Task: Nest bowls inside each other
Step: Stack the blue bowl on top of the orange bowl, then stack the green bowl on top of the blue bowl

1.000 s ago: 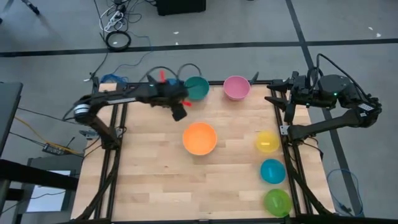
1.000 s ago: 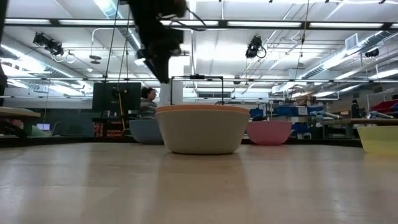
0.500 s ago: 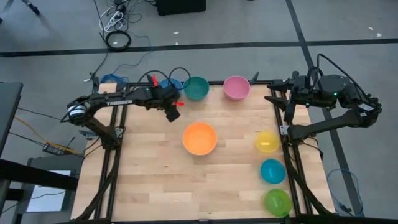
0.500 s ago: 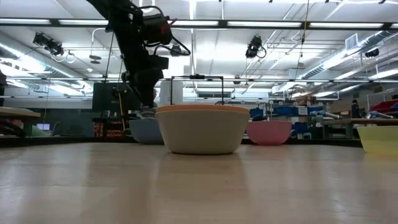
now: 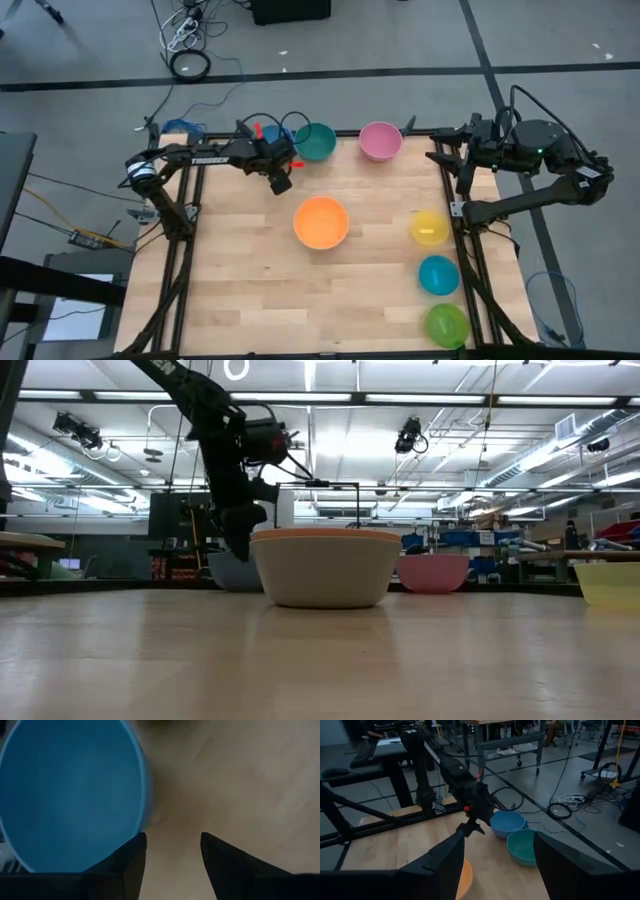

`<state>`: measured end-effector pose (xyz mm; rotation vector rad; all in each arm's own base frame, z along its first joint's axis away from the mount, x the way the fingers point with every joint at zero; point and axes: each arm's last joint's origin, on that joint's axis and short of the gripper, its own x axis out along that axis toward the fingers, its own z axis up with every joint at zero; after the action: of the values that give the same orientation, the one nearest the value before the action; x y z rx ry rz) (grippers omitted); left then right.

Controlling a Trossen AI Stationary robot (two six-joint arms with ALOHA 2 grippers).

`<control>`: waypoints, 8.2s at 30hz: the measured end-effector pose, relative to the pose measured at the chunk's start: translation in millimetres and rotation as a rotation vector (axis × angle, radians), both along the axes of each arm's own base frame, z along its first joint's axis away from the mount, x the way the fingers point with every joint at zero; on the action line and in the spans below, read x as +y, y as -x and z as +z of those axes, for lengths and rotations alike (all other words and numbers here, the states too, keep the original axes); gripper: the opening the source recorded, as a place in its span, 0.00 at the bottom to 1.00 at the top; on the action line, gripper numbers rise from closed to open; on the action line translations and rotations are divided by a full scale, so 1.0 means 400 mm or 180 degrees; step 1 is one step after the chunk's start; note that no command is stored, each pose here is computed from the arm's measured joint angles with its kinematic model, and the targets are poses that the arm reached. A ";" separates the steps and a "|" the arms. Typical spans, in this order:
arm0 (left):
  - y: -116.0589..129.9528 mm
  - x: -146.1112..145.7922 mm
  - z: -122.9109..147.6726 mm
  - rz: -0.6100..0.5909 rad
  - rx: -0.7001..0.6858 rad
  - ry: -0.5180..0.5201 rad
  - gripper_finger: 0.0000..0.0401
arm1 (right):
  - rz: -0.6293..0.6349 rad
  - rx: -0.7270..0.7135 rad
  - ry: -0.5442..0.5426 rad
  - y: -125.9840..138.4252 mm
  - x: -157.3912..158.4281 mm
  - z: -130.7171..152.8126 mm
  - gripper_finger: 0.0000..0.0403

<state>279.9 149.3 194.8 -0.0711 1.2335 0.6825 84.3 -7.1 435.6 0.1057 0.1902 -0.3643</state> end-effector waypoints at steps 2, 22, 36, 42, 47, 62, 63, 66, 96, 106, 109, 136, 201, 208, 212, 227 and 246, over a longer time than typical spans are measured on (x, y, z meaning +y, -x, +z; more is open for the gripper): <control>-0.001 0.011 -0.017 0.0014 0.0075 0.0018 0.49 | -0.0003 -0.0003 -0.0010 0.000 0.000 0.000 0.56; -0.047 0.003 0.042 -0.0308 0.0176 0.0232 0.01 | -0.0100 -0.0006 0.0005 0.001 -0.002 0.000 0.56; -0.065 -0.020 0.146 -0.0392 0.0522 -0.0081 0.03 | -0.0096 -0.0002 0.0006 0.001 -0.002 0.000 0.56; -0.049 0.010 0.142 -0.0349 0.0548 -0.0022 0.20 | -0.0087 0.0001 0.0006 0.001 -0.002 0.000 0.56; -0.041 0.033 0.135 -0.0461 0.0578 0.0070 0.38 | -0.0084 0.0004 0.0020 0.001 -0.002 0.000 0.56; -0.005 0.131 0.089 -0.0396 0.0326 0.0714 0.50 | -0.0079 -0.0014 0.0021 0.000 -0.002 0.001 0.55; -0.009 0.132 0.081 -0.0414 0.0344 0.0740 0.50 | -0.0078 -0.0014 0.0023 0.000 -0.002 0.001 0.55; -0.020 0.135 0.055 -0.0464 0.0330 0.0895 0.49 | -0.0073 -0.0011 0.0029 0.000 -0.002 0.001 0.55; -0.088 0.058 0.118 -0.1005 0.0595 0.1010 0.02 | -0.0077 -0.0020 0.0022 0.000 -0.002 0.002 0.55; -0.164 -0.160 0.289 -0.1571 0.0212 0.0978 0.02 | -0.0084 -0.0026 0.0004 0.000 -0.002 0.002 0.54; -0.188 -0.253 0.298 -0.1791 0.0079 0.1081 0.02 | -0.0085 -0.0028 0.0003 0.000 -0.002 0.002 0.55; -0.304 -0.498 0.158 -0.1945 0.0100 0.1042 0.13 | -0.0010 -0.0074 -0.0049 -0.017 0.001 0.005 0.55; -0.287 0.171 0.100 -0.1690 0.0387 0.0181 0.45 | -0.0009 -0.0081 0.0003 -0.017 0.001 0.007 0.55; -0.293 0.176 0.065 -0.1756 0.0487 0.0272 0.45 | -0.0052 -0.0070 0.0013 -0.016 0.000 0.006 0.55; -0.299 0.180 0.041 -0.1754 0.0550 0.0295 0.45 | -0.0079 -0.0067 0.0022 -0.017 -0.001 0.006 0.55; -0.303 0.170 0.025 -0.1808 0.0741 0.0432 0.03 | -0.0153 -0.0075 0.0043 -0.018 -0.002 0.007 0.55; -0.368 -0.343 0.292 -0.2674 0.0791 0.0729 0.02 | -0.0154 -0.0077 0.0030 -0.018 -0.002 0.007 0.55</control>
<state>427.3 12.0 311.6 0.3380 1.4237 -0.1880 91.4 -8.0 438.4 0.1054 0.1622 -0.4119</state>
